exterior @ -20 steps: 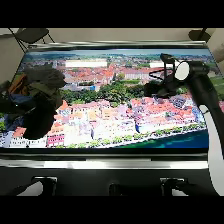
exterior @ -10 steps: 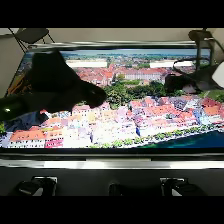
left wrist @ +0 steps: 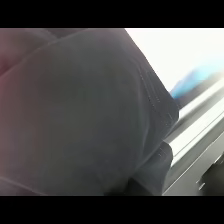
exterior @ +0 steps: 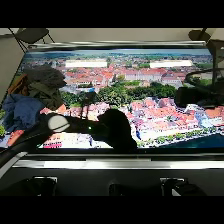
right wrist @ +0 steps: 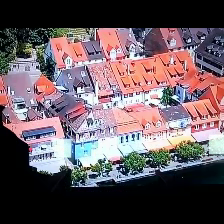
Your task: Fold the shirts.
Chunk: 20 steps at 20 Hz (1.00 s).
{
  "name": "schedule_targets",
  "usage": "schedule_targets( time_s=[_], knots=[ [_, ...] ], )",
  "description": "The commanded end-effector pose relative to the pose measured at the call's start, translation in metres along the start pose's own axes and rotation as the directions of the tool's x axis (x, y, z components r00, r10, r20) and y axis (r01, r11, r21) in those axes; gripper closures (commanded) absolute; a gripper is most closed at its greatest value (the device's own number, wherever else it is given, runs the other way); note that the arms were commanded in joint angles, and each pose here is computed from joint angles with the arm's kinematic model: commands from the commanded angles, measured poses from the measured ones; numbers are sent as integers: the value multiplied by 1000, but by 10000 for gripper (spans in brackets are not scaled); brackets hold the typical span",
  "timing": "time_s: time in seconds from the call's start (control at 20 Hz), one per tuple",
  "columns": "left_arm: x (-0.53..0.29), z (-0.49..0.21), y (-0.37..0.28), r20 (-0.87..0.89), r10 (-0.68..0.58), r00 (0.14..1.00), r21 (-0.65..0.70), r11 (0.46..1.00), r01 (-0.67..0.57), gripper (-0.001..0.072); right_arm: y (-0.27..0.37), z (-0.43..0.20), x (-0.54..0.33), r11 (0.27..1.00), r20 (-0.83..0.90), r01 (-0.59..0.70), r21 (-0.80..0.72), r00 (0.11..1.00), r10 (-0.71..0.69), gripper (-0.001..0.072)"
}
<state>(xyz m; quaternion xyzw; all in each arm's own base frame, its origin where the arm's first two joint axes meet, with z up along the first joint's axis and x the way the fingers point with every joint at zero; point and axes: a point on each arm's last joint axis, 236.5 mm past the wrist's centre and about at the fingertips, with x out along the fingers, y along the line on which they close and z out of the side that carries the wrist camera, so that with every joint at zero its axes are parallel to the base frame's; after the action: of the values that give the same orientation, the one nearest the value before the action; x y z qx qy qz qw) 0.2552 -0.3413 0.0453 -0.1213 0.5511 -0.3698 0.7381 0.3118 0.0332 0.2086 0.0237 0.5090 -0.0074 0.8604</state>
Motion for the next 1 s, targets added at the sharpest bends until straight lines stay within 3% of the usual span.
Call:
schedule_targets(
  time_s=[0.0,0.05,0.15,0.3,0.45,0.55,0.7,0.75,0.8,0.95],
  knots=[
    [50,-31,15,-206,29,978,-23,999,-34,229,-1,-5,9,1000,-48,12,-1,999,-12,69],
    [43,-21,14,-212,25,977,-22,999,-31,-13,0,-4,16,1000,-64,14,-3,998,-15,69],
    [12,14,22,-170,62,984,14,998,-60,-13,3,1,34,1000,-90,12,-7,996,-12,69],
    [-52,44,67,-141,211,967,53,977,-206,-10,27,-7,64,997,-192,-72,-25,979,66,84],
    [-80,15,113,-229,288,930,-12,954,-298,1,60,-51,97,973,-368,-226,-44,909,194,83],
    [-67,-23,131,-304,282,910,-54,948,-313,2,59,-92,120,972,-480,-233,-24,856,193,83],
    [-19,-57,141,-294,180,939,-195,950,-244,3,54,-141,149,976,-570,-218,1,802,179,93],
    [-8,-51,139,-239,143,960,-256,945,-204,8,54,-155,154,974,-595,-225,6,783,184,108],
    [0,-40,136,-175,115,978,-306,938,-165,61,56,-167,158,971,-616,-240,12,763,196,108],
    [14,-14,140,-69,100,993,-378,918,-119,62,67,-188,167,956,-641,-289,42,727,248,108]
  ],
)
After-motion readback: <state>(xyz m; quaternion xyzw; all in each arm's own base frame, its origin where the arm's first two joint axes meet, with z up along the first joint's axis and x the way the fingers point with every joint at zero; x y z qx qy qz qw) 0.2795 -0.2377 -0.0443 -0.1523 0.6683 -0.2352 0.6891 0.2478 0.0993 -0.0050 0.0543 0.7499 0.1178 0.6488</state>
